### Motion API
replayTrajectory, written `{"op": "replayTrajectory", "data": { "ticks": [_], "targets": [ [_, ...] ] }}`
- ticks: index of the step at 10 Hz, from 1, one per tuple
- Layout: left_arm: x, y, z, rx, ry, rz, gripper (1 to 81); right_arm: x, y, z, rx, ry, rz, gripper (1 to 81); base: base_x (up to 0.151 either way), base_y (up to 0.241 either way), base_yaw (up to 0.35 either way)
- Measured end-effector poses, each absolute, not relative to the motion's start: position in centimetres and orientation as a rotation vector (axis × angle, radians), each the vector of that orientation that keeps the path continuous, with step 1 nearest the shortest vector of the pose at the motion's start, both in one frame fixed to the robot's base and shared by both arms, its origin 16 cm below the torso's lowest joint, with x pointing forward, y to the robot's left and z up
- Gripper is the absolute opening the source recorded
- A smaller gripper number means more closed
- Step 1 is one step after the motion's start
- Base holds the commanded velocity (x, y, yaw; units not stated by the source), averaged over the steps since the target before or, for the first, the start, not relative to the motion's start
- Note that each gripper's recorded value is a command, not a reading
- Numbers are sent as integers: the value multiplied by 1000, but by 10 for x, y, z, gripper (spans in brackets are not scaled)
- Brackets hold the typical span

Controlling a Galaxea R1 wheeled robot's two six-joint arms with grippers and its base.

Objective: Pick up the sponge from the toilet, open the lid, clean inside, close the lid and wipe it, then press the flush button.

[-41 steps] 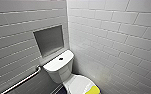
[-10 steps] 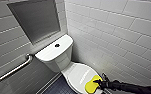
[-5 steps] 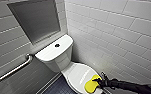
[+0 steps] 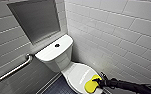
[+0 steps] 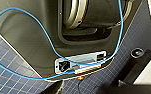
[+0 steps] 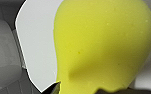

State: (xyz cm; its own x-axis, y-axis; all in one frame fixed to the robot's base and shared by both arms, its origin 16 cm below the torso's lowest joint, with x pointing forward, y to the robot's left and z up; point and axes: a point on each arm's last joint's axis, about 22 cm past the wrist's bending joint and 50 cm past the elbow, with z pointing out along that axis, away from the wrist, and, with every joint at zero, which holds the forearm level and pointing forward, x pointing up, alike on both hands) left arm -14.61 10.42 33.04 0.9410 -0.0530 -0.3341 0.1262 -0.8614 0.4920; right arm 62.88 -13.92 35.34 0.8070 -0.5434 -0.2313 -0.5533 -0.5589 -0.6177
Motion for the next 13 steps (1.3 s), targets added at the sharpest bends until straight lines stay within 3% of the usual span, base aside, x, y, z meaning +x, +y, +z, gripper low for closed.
{"op": "replayTrajectory", "data": {
  "ticks": [13],
  "targets": [
    [-147,108,330,2573,60,-467,811,640,-134,335,-2347,770,-81,811,0,0,0]
  ]
}}
